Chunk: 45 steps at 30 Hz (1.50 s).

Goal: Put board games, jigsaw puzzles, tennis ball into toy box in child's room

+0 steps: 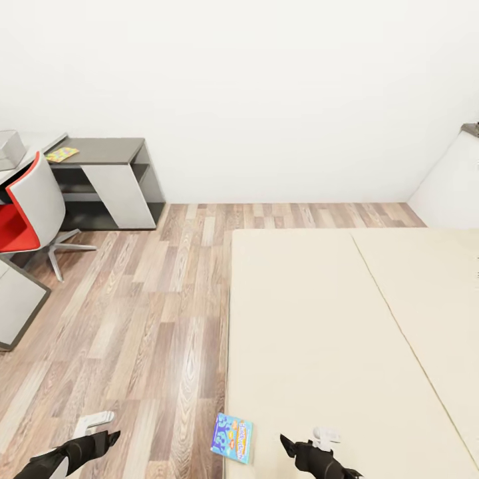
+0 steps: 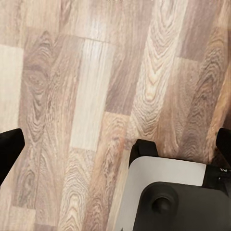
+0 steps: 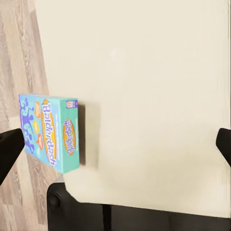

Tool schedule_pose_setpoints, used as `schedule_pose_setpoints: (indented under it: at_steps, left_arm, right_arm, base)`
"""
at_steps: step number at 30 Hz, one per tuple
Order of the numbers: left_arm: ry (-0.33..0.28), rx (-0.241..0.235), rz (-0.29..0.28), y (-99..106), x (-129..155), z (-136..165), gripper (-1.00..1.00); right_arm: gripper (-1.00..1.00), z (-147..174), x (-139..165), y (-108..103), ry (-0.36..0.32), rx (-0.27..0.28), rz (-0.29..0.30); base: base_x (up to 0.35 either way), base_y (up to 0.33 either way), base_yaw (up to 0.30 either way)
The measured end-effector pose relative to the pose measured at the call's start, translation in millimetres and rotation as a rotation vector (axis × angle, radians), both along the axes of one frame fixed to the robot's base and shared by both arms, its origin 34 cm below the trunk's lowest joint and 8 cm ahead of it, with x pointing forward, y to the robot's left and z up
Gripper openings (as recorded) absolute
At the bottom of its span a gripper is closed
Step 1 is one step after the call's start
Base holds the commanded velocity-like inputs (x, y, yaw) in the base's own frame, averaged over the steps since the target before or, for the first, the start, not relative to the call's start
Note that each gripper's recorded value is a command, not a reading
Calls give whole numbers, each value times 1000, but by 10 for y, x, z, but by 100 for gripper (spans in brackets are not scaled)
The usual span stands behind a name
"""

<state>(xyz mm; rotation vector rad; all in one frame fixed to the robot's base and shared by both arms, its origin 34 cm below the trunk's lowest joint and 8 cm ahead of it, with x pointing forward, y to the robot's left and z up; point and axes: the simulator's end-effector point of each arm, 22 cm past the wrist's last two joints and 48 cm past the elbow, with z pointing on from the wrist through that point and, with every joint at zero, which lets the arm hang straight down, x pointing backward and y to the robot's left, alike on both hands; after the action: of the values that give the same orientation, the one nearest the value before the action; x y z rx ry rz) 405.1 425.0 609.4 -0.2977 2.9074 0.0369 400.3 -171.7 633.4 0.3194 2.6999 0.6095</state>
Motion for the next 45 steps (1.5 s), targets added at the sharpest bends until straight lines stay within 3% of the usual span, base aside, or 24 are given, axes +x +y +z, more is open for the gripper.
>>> schedule_pose_setpoints:
  at_steps: [45]
  left_arm:
    - [-75,6,-8,-2,233,146,100]
  right_arm:
    - [100,114,148,12,-38,-11,0]
  base:
    - [0,0,-50]
